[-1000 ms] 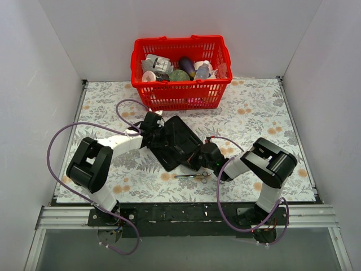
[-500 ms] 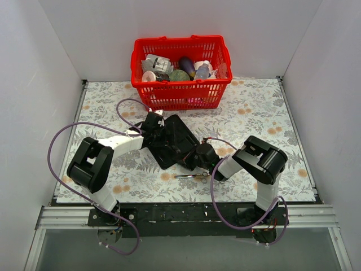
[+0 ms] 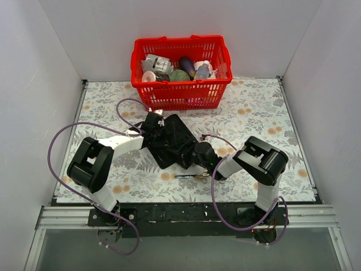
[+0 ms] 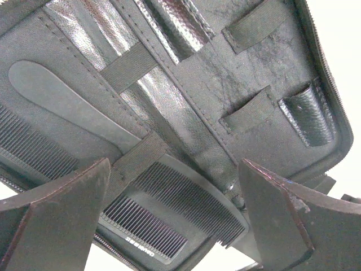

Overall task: Sort the hair-cutting tools
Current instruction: Place the comb in the hairdressing tool bag.

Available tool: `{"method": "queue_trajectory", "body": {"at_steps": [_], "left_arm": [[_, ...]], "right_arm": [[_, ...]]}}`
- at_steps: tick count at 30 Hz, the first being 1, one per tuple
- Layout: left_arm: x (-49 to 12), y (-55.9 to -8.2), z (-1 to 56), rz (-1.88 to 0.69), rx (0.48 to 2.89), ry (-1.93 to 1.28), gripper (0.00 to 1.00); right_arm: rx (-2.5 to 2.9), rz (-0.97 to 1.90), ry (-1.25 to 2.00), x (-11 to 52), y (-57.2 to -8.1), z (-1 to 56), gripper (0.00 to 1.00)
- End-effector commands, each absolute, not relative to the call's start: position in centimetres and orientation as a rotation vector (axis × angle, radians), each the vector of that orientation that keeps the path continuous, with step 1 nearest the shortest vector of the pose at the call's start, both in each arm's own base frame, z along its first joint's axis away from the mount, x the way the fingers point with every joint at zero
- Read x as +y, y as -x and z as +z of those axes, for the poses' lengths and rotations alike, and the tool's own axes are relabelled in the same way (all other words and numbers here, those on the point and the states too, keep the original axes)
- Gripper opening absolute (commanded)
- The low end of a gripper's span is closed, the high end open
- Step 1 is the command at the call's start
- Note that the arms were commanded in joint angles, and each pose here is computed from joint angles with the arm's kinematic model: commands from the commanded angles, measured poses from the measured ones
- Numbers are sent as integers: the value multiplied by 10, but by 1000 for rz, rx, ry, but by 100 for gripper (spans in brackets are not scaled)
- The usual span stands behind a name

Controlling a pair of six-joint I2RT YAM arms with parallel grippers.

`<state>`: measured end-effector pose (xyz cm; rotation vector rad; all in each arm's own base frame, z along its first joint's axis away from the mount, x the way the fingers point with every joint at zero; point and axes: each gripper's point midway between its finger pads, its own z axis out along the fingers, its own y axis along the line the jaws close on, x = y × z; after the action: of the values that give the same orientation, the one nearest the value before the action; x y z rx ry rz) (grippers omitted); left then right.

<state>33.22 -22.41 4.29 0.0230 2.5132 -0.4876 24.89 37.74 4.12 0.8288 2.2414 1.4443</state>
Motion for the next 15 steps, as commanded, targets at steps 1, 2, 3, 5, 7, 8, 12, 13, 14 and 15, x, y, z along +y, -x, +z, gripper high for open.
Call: {"method": "queue_trajectory", "body": {"at_steps": [1,2,3,5,7,8,12,13,14,15], "left_arm": [[-223,-306,25,-488,2611,-49,98],[-222,-306,25,-486,2608,-47,98],[-222,-306,26,-484,2608,-47,98],[-222,-307,28,-487,2600,-49,98],[-223,-307,30,-492,2598,-46,98],[-223,-307,30,-492,2596,-48,98],[-224,-310,35,-500,2580,-35,98],[-224,-311,38,-502,2570,-34,98],[-224,-312,40,-503,2560,-37,98],[-224,-313,42,-503,2555,-38,98]], "right_arm": [[2277,1340,-795,371,-248,30,89],[2283,1338,-790,371,-247,30,91],[2304,1323,-773,370,-244,28,92],[2318,1331,-734,371,-239,36,94],[2362,1299,-679,368,-229,40,95],[2377,1286,-662,365,-225,40,95],[2434,1217,-585,348,-207,48,95],[2444,1207,-568,345,-204,49,96],[2448,1198,-556,342,-201,51,96],[2453,1182,-522,336,-196,55,96]]}}
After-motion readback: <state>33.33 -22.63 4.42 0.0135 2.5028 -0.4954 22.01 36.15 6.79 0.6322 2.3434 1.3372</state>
